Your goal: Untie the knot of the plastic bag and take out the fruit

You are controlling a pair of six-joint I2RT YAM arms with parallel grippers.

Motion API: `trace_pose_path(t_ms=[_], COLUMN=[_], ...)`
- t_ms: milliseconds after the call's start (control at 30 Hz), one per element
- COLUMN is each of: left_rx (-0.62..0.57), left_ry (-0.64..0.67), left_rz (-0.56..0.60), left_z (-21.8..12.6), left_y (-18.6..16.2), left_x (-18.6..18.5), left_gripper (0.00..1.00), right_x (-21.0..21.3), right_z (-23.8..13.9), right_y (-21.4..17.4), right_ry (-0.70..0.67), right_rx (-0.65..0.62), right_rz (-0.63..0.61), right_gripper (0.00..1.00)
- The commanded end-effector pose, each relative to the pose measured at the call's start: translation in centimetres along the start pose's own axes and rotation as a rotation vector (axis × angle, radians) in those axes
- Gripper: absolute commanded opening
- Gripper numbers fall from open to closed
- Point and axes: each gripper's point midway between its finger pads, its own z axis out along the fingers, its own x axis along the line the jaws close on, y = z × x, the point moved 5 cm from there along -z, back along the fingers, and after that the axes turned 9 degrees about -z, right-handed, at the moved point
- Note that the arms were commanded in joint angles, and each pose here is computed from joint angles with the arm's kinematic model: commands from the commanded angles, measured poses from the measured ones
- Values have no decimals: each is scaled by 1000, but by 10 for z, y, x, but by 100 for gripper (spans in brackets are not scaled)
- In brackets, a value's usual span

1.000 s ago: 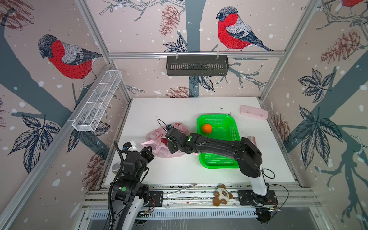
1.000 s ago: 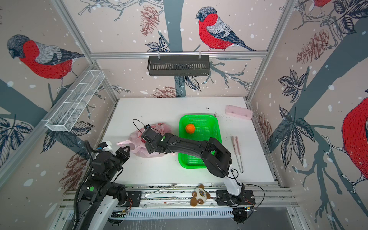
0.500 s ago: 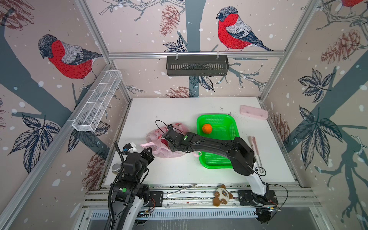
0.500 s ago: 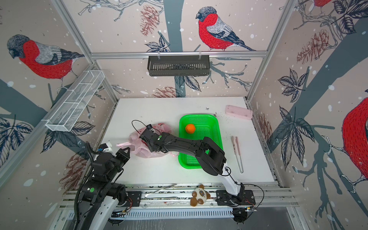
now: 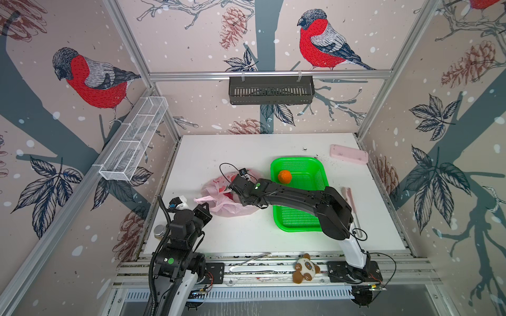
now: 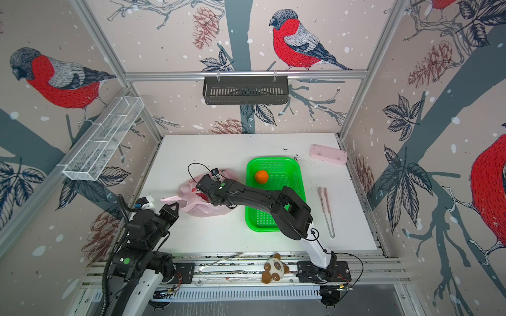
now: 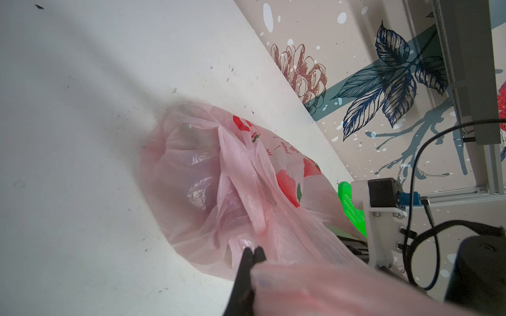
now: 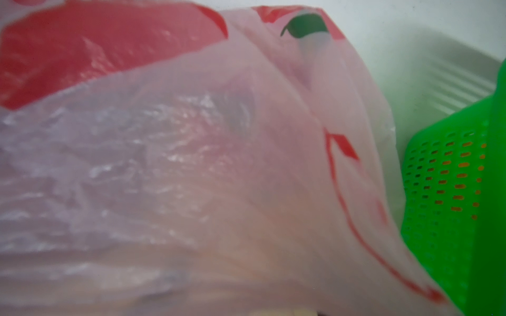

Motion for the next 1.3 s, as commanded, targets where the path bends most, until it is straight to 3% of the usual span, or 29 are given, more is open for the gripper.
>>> trace_pose_path(t_ms=[0,767,1267], left_rx=[-17,4,19], left_ry=[5,36,33], left_rz=[2,19,24], left_z=[0,9,13], left_y=[2,-1,-3], left_x=[0,5,6], left_gripper=[0,0,0], right_x=[-3,-14,4], right_z=[-3,16,19], right_y=[-9,-19,-6], right_ry=[-5,-59,118], right_rx=[43,80,6], right_rz=[24,94,125], right_gripper=[73,94,97])
